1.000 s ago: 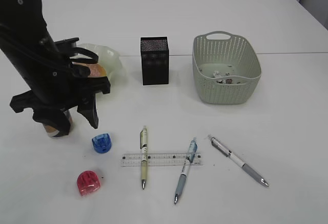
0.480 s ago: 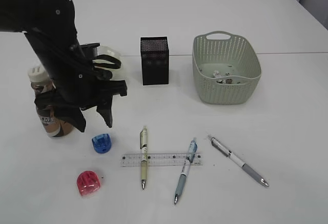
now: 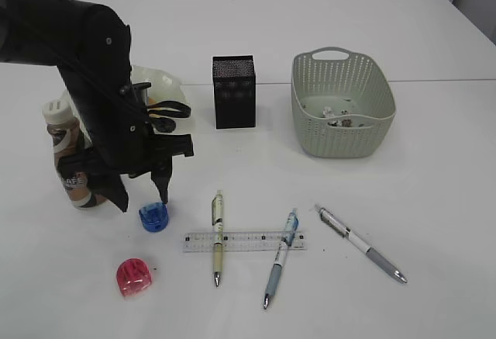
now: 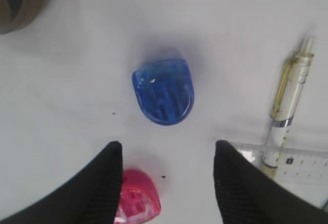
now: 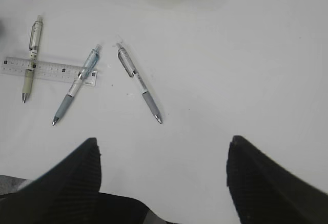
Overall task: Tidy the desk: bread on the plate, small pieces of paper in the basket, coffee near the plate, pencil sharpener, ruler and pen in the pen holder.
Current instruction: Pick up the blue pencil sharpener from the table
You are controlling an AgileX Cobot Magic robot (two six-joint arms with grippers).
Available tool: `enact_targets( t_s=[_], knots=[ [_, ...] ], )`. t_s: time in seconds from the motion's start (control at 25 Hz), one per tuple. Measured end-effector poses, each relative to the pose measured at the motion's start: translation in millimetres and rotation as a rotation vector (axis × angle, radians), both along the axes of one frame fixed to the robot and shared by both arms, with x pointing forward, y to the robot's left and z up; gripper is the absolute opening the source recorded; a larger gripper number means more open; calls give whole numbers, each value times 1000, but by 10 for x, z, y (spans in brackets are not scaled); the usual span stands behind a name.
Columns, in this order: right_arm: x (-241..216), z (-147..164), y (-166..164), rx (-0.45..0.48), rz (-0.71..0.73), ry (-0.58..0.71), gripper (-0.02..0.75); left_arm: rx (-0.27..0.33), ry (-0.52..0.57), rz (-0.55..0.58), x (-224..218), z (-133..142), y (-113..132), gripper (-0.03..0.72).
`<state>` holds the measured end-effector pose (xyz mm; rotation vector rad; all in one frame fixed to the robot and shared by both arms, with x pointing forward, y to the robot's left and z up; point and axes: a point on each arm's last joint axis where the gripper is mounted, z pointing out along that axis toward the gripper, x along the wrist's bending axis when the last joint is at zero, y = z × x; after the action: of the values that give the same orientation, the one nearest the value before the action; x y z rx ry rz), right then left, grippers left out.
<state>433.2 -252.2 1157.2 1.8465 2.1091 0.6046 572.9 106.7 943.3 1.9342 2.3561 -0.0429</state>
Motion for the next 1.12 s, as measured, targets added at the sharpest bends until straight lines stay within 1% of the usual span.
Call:
enact_targets(
  t_s=[0.24, 0.48, 0.6, 0.84, 1.12],
  knots=[
    [0, 0, 0, 0, 0, 0, 561, -23, -44, 13, 48, -6, -24, 421],
    [0, 0, 0, 0, 0, 0, 561, -22, -43, 14, 98, -73, -52, 421],
    [0, 0, 0, 0, 0, 0, 561, -8, -28, 10, 127, -130, -66, 421],
    [0, 0, 0, 0, 0, 0, 561, 38, 1, -7, 157, -190, -57, 421],
    [0, 0, 0, 0, 0, 0, 561, 46, 6, -9, 155, -186, -51, 421]
  ],
)
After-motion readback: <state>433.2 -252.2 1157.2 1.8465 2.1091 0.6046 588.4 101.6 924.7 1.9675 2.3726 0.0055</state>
